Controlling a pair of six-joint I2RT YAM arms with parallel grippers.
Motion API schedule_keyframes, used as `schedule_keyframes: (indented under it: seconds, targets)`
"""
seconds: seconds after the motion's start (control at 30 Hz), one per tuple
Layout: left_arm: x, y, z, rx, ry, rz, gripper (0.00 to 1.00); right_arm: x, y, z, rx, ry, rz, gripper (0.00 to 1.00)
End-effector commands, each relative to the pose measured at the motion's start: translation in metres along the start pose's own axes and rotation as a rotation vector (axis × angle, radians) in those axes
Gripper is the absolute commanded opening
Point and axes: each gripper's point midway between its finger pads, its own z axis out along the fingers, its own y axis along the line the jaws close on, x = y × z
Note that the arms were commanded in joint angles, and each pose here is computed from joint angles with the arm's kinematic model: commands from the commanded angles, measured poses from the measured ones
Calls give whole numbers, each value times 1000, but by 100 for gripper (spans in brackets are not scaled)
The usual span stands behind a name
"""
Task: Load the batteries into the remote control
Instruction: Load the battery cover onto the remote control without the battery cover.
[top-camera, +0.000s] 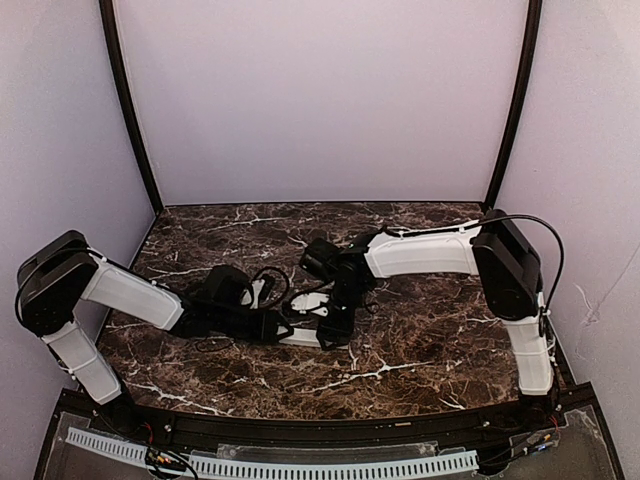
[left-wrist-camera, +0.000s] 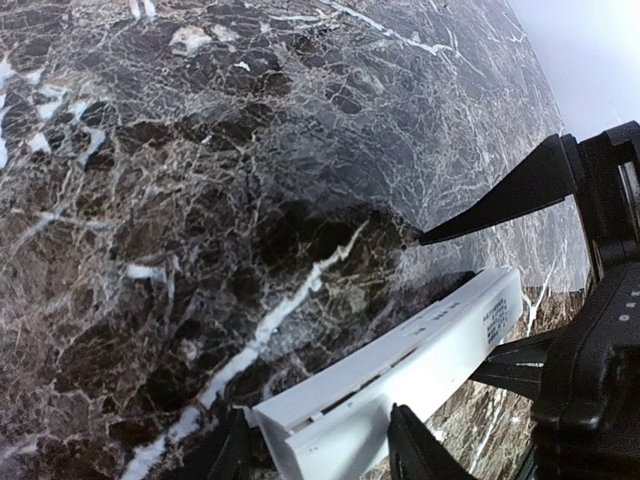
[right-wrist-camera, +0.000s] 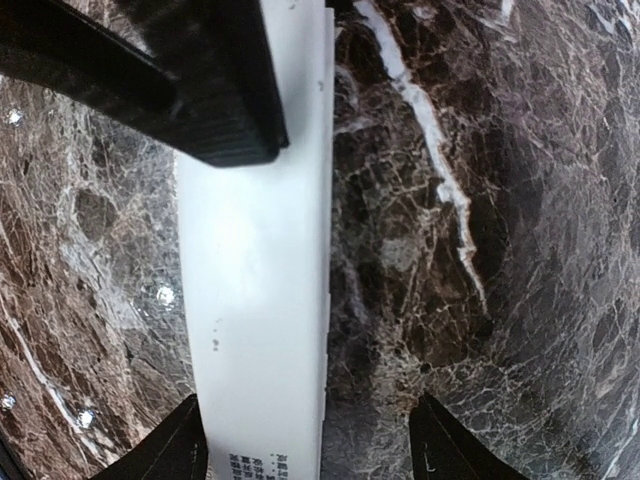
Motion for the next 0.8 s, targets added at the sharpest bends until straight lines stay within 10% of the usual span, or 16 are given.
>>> schedule_keyframes:
  seconds: [0.0, 0.77]
  targets:
    - [9, 21, -5, -81, 33, -35, 49, -8, -2, -11, -10, -34, 1, 66]
    - [8, 26, -8, -94, 34, -25, 51, -22, 0, 3, -73, -44, 8, 52]
